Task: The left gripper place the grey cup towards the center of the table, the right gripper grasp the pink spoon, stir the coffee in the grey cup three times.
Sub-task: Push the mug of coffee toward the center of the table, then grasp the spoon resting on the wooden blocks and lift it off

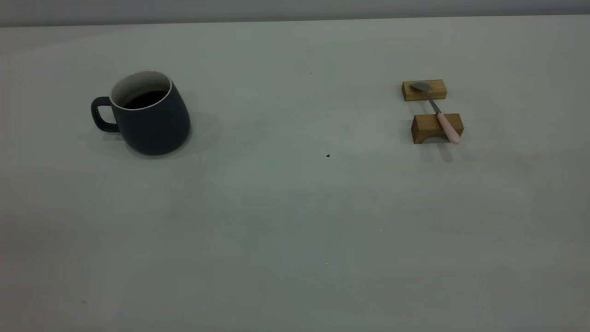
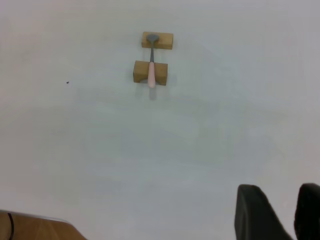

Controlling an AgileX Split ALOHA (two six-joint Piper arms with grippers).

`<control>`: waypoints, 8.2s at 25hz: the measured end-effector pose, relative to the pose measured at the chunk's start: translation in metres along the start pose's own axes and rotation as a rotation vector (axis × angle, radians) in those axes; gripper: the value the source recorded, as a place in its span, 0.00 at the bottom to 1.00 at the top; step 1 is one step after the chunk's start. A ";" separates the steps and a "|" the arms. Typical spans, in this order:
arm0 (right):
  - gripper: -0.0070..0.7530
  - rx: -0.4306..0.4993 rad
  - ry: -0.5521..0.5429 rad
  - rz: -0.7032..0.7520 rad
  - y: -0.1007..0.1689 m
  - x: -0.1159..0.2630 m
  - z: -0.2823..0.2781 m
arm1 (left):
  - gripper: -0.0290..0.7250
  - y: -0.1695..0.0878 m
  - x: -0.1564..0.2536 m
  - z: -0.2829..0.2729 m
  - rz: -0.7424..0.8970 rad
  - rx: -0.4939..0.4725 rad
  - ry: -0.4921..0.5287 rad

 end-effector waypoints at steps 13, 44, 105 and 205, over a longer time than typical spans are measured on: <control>0.32 0.000 0.000 0.000 0.000 0.000 0.000 | 0.80 0.000 0.000 0.000 0.000 0.000 0.000; 0.32 0.000 0.000 0.000 0.000 0.000 0.000 | 0.80 -0.008 -0.061 0.022 0.033 -0.024 0.129; 0.32 0.000 0.000 0.000 0.000 0.000 0.000 | 0.50 -0.093 -0.061 0.444 1.521 0.381 0.772; 0.32 0.000 -0.001 0.000 0.000 0.000 0.000 | 0.43 -0.001 0.001 0.002 0.027 0.008 0.028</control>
Point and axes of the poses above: a point on each arm's last joint axis where the gripper is mounted, z pointing out along that axis toward the gripper, y along the wrist's bending axis when the last joint is at zero, x = y × z, the point moved 7 cm from there along z, pointing out along that axis toward the gripper, and after that the axes turned 5 degrees about -z, right-handed, at the moved point
